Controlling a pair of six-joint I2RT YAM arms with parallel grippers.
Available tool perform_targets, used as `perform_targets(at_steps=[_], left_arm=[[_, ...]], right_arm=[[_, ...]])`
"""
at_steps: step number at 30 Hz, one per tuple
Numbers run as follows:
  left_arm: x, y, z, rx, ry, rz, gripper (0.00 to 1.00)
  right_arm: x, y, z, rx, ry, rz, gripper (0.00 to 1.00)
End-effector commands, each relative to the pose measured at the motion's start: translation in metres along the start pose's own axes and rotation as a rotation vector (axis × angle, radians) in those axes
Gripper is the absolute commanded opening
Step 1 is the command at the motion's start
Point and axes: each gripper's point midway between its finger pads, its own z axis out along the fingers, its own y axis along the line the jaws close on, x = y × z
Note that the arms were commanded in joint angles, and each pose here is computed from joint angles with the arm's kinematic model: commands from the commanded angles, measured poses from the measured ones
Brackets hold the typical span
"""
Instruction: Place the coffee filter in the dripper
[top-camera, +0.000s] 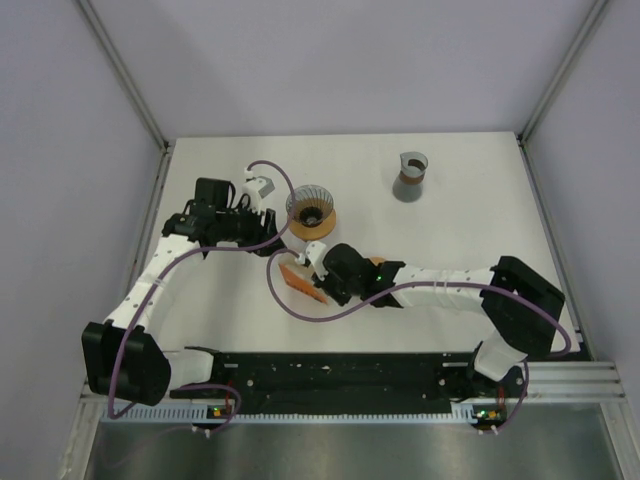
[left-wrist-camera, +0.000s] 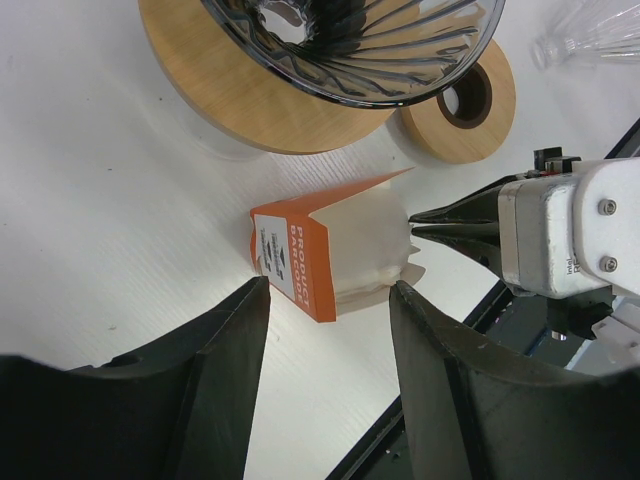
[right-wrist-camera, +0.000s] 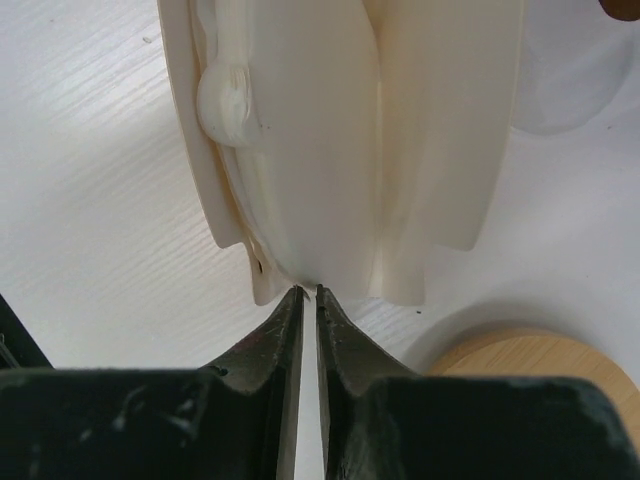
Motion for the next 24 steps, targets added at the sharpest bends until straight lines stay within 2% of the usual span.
perform_targets(at_steps=[1,3,12,17,20,24], left_arm=[[-0.014,-0.004,-0.004,0.005,-0.037,0.043,0.57],[-0.015,-0.004,-0.005,0.004,-0.038,0.045,0.57],[-0.015,-0.003,-0.004,0.003,-0.037,0.044,0.57],[-0.015,-0.003,-0.005,0.001,-0.038,0.045,0.57],[-0.015,-0.003,-0.005,0.003,-0.038,0.047,0.57],[-0.016,-0.004,-0.005,0.004,-0.039,0.047,0.57]], right_arm=[[-0.030,0.000,0.003,-0.005,-0.070,0.015,0.06],[-0.030,-0.001,0.002,-0.005,-0.070,0.014,0.00],[-0.029,0.001,-0.009,-0.015,-0.071,0.009,0.00],[-0.036,0.015,-0.013,-0.091,-0.105,0.053,0.06],[-0.040,0.018,-0.012,-0.099,-0.117,0.076,0.14],[-0.035,0.012,-0.007,-0.065,-0.100,0.090,0.14]])
